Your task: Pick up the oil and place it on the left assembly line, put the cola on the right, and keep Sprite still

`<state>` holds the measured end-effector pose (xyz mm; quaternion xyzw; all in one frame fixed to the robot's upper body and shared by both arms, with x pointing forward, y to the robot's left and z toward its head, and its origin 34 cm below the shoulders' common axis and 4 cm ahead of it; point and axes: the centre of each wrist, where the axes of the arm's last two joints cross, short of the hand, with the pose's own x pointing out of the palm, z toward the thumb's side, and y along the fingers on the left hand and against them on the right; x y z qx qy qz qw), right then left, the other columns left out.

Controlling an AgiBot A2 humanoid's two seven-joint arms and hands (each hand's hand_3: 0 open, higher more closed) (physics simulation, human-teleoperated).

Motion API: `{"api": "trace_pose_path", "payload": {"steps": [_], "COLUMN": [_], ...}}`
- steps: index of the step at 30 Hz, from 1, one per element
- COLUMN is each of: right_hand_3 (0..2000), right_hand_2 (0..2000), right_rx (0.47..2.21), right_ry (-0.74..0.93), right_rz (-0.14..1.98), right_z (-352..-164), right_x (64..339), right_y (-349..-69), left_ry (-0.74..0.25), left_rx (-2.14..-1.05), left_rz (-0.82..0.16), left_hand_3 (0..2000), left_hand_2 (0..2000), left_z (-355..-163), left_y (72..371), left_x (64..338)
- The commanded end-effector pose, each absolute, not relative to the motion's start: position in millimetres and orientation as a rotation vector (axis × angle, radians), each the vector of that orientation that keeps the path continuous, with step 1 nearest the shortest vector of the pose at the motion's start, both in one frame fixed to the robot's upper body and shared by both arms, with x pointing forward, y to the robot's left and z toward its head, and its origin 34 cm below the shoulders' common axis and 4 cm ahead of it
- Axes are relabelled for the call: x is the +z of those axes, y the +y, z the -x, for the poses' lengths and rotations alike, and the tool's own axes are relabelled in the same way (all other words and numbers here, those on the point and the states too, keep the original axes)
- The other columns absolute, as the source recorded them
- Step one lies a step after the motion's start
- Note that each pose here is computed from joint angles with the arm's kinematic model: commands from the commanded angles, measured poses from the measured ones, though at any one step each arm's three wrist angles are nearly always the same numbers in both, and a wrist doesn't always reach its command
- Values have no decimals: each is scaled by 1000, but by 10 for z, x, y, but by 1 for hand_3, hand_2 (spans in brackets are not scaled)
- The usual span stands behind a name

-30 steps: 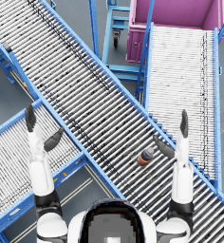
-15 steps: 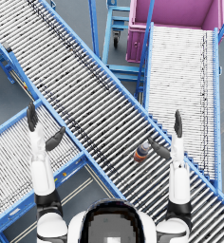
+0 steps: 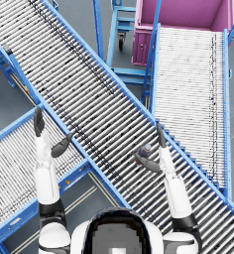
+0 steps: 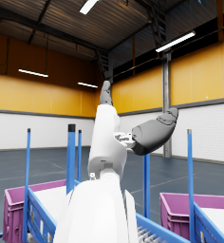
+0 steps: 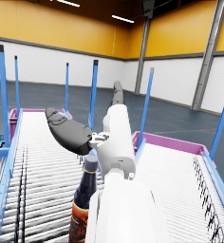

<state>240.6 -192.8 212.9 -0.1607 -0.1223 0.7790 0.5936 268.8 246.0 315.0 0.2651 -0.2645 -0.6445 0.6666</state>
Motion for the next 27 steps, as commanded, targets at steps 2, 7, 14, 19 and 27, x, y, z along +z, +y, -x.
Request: {"api": "trace_pose_path", "payload": {"steps": [2,7,14,19,27], "right_hand_3": [0,0,0,0,980], "right_hand_2": [0,0,0,0,2000], "right_rx": [1843,1848,1859,1870,1843], "right_ry": [-155,-61,18,80,137], "right_rz": [240,145,55,-19,-110], "right_z": [-2591,-2670,-2750,-2911,-3154], "right_x": [1728,1427,1158,970,813], "right_y": [-1833,-1795,-1696,-1536,-1435], "left_ry": [-598,-607,-614,-610,-611], "left_rx": [-1460,-1459,-1468,-1456,-1443], "left_rz": [-597,-599,-594,-578,-564], "left_hand_3": [0,0,0,0,0], "left_hand_2": [0,0,0,0,0], "left_z": [-2707,-2697,-2736,-2746,-2757], "left_y": [2445,2435,2404,2434,2464], "left_x": [3158,3169,3189,3160,3140]}}
